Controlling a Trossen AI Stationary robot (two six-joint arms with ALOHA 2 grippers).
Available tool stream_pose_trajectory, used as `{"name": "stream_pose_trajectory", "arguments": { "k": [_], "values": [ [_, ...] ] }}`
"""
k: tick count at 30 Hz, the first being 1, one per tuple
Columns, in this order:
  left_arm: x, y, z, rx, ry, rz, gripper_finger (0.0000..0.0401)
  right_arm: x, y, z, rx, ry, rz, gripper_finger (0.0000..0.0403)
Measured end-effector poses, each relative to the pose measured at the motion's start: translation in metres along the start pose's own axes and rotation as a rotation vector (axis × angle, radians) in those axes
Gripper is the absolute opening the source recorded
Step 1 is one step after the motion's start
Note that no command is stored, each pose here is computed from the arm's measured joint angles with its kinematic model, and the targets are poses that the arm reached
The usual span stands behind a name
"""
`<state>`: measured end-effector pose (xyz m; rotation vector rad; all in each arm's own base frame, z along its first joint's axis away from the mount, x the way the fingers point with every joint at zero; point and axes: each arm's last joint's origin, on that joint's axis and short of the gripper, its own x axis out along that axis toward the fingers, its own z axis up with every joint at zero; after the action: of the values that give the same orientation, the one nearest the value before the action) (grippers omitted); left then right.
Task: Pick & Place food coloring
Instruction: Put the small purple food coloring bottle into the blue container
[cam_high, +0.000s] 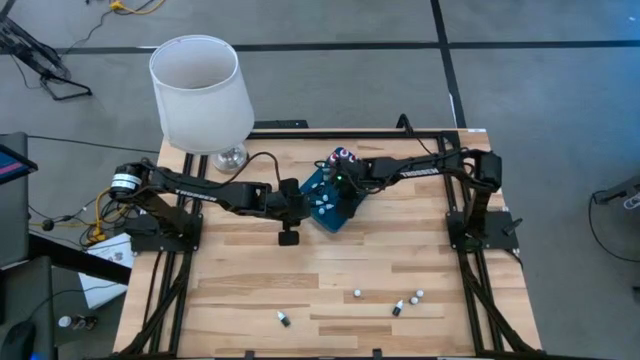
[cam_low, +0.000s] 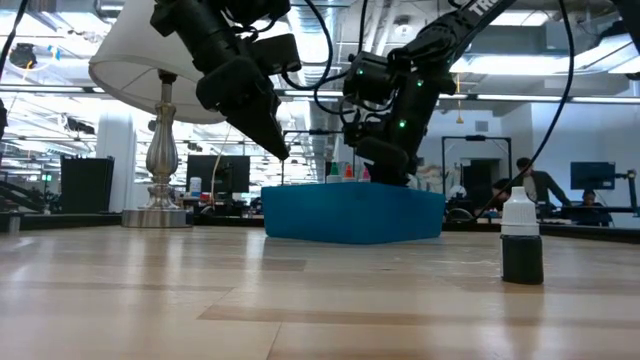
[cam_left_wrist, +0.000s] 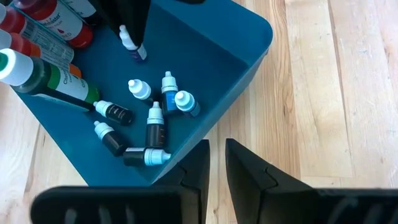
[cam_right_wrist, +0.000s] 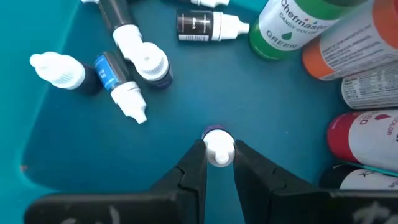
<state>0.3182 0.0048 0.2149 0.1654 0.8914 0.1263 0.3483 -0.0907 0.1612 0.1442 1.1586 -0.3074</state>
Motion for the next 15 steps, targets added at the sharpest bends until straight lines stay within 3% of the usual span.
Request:
{"name": "stream_pose_trajectory", "arguments": {
  "k": [15],
  "values": [
    [0.0000, -0.0005, 0.0001, -0.001, -0.002, -0.017, 0.0041, -0.0001, 0.0005, 0.0000, -0.018, 0.000, 0.019, 0.0125]
  ]
}}
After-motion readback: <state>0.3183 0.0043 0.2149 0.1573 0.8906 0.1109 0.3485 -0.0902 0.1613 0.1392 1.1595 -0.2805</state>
